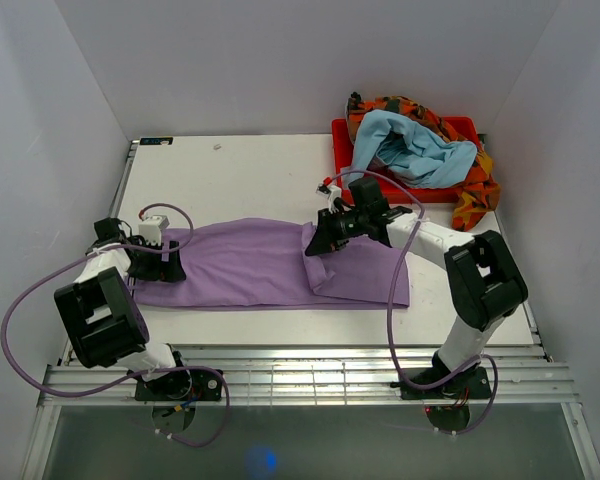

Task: Fold and stack the trousers
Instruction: Fold the trousers

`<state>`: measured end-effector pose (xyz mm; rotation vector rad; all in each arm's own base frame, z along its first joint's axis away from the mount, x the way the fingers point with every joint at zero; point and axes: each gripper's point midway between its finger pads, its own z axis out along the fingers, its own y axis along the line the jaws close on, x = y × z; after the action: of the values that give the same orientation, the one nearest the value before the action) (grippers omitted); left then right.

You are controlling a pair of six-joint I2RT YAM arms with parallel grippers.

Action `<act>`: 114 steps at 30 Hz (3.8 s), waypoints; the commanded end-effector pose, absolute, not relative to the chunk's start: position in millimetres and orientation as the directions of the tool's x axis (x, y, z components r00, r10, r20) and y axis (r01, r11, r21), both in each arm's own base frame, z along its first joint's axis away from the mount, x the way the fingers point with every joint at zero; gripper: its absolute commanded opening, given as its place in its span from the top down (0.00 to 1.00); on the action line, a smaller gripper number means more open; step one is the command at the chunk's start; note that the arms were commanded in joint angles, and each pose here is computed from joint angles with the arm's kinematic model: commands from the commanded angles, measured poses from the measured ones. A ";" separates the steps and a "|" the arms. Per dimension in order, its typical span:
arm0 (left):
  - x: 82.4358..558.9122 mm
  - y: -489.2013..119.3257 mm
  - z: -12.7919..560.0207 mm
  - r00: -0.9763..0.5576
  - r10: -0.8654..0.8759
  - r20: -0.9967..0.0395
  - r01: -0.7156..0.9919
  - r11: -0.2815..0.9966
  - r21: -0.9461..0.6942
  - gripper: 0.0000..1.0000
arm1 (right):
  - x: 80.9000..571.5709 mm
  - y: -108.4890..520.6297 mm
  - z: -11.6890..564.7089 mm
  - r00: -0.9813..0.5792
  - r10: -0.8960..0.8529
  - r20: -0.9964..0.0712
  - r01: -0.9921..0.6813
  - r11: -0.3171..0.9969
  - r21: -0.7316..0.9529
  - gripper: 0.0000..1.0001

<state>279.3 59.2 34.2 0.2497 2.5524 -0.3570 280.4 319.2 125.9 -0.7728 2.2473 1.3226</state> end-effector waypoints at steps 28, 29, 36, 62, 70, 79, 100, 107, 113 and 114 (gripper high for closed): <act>282.3 61.2 25.4 -0.847 0.105 -0.521 0.245 0.947 -0.208 0.02 | 284.4 397.0 115.8 -0.734 -0.294 -0.612 -0.679 0.295 0.672 0.92; 282.8 61.7 26.2 -0.846 0.104 -0.522 0.244 0.948 -0.206 0.02 | 284.0 398.3 115.8 -0.738 -0.295 -0.607 -0.675 0.293 0.677 0.87; 289.2 52.6 48.5 -0.813 0.106 -0.572 0.284 0.930 -0.231 0.02 | 287.2 390.3 134.1 -0.708 -0.310 -0.634 -0.706 0.293 0.645 0.31; 375.9 -182.0 126.0 -0.689 0.134 -0.712 0.589 0.676 -0.442 0.16 | 303.8 113.5 1.5 -0.793 -0.481 -0.374 -0.592 0.752 0.288 0.82; 405.3 -198.6 90.5 -0.716 0.149 -0.682 0.529 0.753 -0.390 0.16 | 306.5 113.0 -3.8 -0.771 -0.493 -0.403 -0.615 0.743 0.266 0.77; 414.1 -217.2 73.1 -0.726 0.170 -0.667 0.533 0.751 -0.389 0.22 | 311.6 112.3 18.2 -0.736 -0.495 -0.462 -0.637 0.738 0.224 0.62; 420.7 -217.3 100.2 -0.661 0.145 -0.736 0.557 0.752 -0.353 1.00 | 249.1 103.3 10.4 -0.809 -0.504 -0.303 -0.586 0.733 0.345 0.75; 413.9 -188.3 96.8 -0.670 0.157 -0.725 0.481 0.837 -0.263 1.00 | 246.2 92.7 -10.4 -0.824 -0.530 -0.201 -0.566 0.752 0.338 0.75; 384.4 -177.1 64.9 -0.738 0.216 -0.639 0.476 0.838 -0.266 1.00 | 235.3 98.8 -1.1 -0.797 -0.569 -0.204 -0.598 0.696 0.397 0.69; 381.7 -178.1 62.8 -0.726 0.258 -0.637 0.516 0.818 -0.256 1.00 | 237.0 107.5 9.6 -0.787 -0.565 -0.248 -0.612 0.665 0.429 0.67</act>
<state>398.0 -186.1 64.7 0.4927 2.3708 -0.5868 260.0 110.7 19.1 -0.8778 2.7323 0.7145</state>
